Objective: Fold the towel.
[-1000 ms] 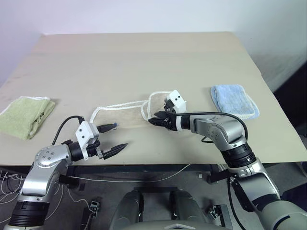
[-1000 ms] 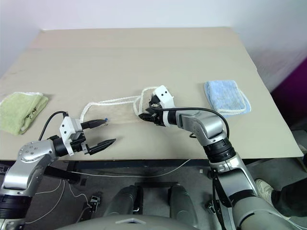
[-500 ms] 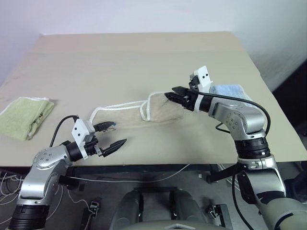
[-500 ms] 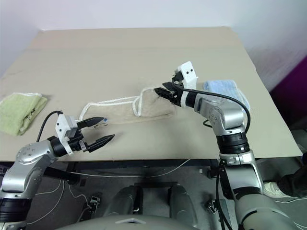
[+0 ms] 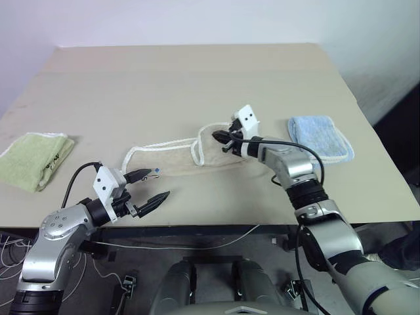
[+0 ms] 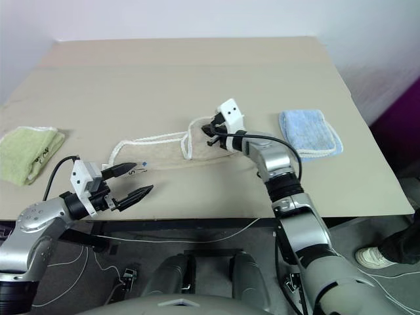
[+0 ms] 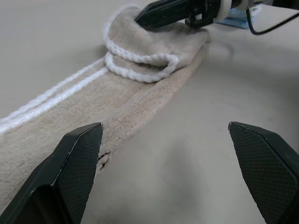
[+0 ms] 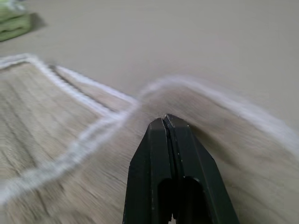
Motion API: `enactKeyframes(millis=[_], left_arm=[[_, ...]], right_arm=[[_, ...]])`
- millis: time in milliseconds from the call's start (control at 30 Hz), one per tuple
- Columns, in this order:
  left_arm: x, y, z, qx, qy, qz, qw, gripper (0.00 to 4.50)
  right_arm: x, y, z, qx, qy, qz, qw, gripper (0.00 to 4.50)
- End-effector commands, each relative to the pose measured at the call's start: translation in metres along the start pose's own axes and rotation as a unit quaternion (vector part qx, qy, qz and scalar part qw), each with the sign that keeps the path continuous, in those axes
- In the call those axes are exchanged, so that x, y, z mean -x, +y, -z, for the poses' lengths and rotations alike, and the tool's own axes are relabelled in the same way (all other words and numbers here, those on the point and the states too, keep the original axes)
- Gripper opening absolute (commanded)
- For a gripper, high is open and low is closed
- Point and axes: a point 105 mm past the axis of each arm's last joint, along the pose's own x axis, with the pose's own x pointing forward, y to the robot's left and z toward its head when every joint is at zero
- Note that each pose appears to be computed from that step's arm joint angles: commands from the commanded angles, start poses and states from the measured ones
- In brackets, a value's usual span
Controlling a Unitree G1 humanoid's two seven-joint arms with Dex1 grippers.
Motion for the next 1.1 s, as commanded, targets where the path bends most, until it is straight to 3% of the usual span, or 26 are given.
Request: enactKeyframes(millis=[33,233,300,467,567,700,833,1100], left_arm=[[0.0,-0.005,-0.012,-0.015,-0.019,0.002,1.0,4.5],[0.006,-0.006,-0.008,0.0,-0.016,-0.024,1.0,4.5],[0.008,-0.003,-0.006,0.005,-0.017,-0.045,0.999,4.5],[0.014,0.01,-0.013,0.08,-0.069,-0.142,0.984,4.5],[0.022,0.014,-0.006,0.184,-0.089,-0.216,0.955,4.5],[0.026,0.007,0.003,0.297,-0.1,-0.265,0.912,4.5],[0.03,0.001,0.015,0.418,-0.12,-0.31,0.845,4.5],[0.021,0.006,0.022,0.554,-0.149,-0.349,0.742,4.5]], right_arm=[[-0.009,0.008,0.021,0.033,0.033,-0.012,0.999,0.03],[-0.007,0.015,0.055,0.052,0.068,-0.02,0.996,0.03],[-0.005,0.014,0.045,0.061,0.043,-0.017,0.997,0.03],[0.009,0.022,-0.01,0.085,-0.062,-0.048,0.993,0.03],[0.035,0.028,-0.053,0.111,-0.128,-0.079,0.982,0.03],[0.056,0.029,-0.076,0.129,-0.15,-0.092,0.976,0.03],[0.065,0.026,-0.08,0.153,-0.143,-0.096,0.973,0.03],[0.063,0.026,-0.073,0.152,-0.128,-0.103,0.975,0.03]])
